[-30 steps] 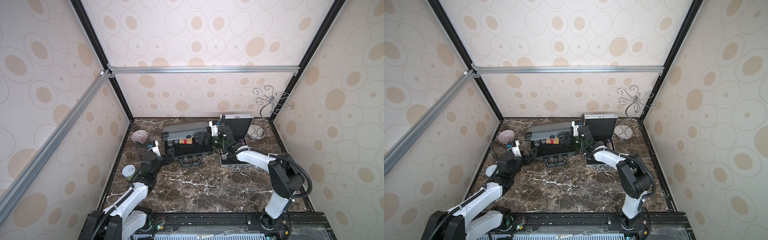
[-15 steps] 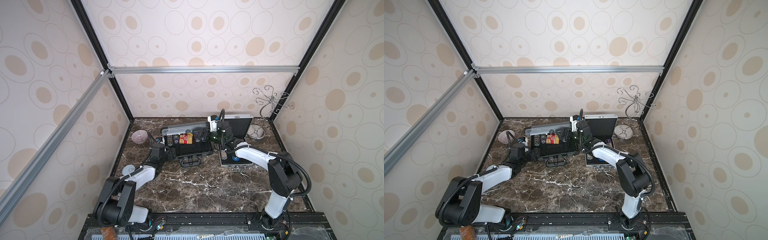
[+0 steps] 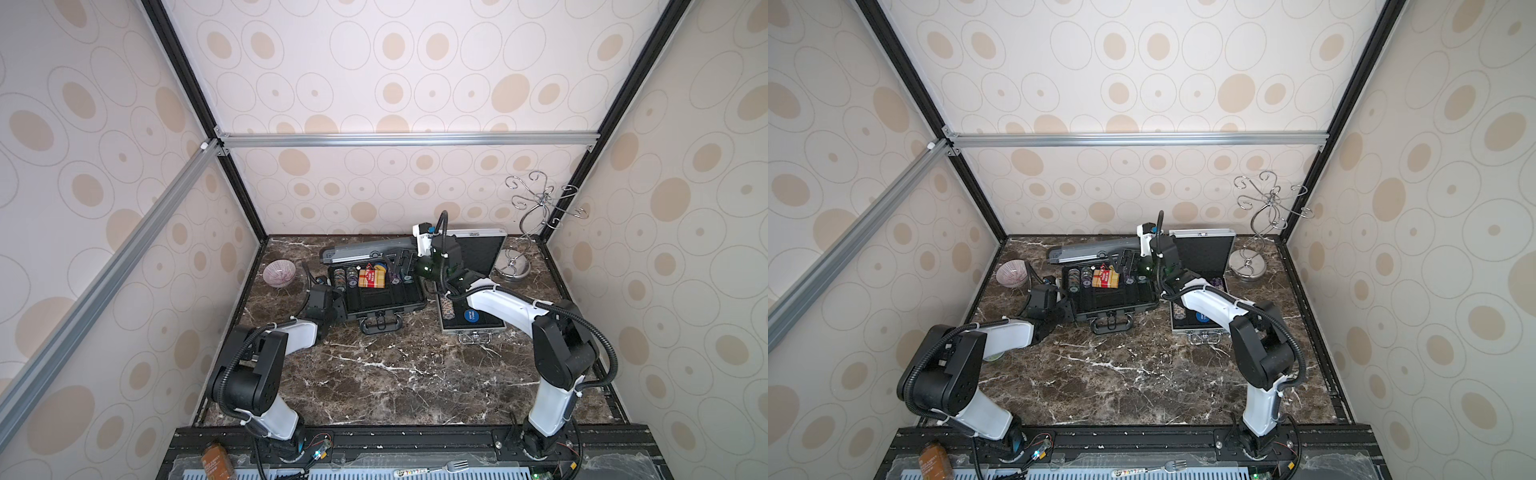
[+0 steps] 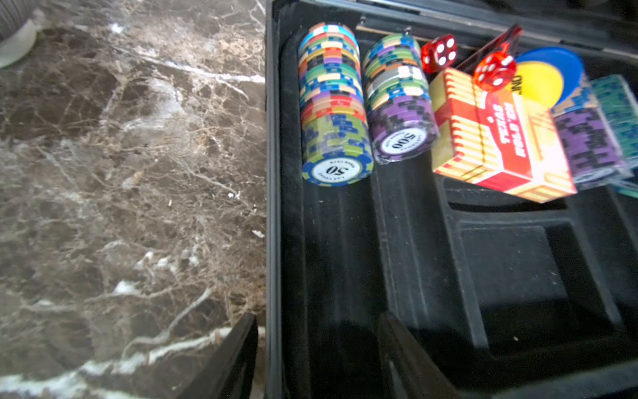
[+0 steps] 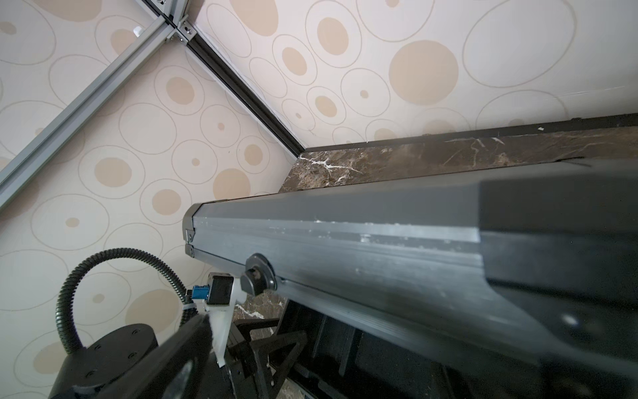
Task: Open the poker set cases
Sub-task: Open the case lid on the poker set case.
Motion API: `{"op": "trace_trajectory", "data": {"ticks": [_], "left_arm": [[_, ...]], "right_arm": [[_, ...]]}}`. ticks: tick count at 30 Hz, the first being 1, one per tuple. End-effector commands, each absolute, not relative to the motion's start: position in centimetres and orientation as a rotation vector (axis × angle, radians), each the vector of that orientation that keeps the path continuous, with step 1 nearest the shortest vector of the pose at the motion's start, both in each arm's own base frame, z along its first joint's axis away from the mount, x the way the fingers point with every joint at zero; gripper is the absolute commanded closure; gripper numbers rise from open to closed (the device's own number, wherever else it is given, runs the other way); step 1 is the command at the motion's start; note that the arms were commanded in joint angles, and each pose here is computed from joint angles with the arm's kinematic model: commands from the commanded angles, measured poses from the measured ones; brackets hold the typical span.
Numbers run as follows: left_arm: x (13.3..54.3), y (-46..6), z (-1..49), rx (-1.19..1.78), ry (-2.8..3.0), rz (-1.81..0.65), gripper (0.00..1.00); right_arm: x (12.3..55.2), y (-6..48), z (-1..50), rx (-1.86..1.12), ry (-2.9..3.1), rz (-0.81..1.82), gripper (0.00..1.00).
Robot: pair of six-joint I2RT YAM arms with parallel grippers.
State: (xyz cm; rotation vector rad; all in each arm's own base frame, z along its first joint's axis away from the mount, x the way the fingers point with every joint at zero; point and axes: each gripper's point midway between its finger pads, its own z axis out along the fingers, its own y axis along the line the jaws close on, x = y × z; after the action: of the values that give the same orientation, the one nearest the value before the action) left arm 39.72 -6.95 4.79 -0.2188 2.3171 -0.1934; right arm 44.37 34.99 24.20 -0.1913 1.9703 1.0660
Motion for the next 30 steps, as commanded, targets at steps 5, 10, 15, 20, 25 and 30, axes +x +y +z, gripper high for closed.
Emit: {"op": "trace_trajectory", "data": {"ticks": [5,10,15,20,25,30], "left_arm": [[38.6,-7.0,2.8,-0.186,2.406,-0.186,0.61],[36.9,-7.3,2.0,-0.180,2.454,-0.225,0.74],[35.1,-7.6,0.8,-0.190,2.499,-0.266,0.83],[32.7,-7.9,-0.6,-0.214,2.559,-0.304,0.86],[30.6,-8.2,-1.3,-0.237,2.580,-0.326,0.88],[29.5,-8.6,-1.0,-0.242,2.587,-0.339,0.90]], "right_arm": [[45.2,35.3,25.4,-0.200,1.929,1.063,0.01],[45.7,35.3,25.4,-0.197,1.938,1.050,0.01],[46.4,35.5,25.3,-0.193,1.944,1.042,0.01],[47.0,35.9,25.7,-0.195,1.942,1.036,0.01],[47.7,36.3,26.0,-0.199,1.949,1.029,0.01],[48.5,36.9,26.3,-0.206,1.945,1.027,0.01]]}}
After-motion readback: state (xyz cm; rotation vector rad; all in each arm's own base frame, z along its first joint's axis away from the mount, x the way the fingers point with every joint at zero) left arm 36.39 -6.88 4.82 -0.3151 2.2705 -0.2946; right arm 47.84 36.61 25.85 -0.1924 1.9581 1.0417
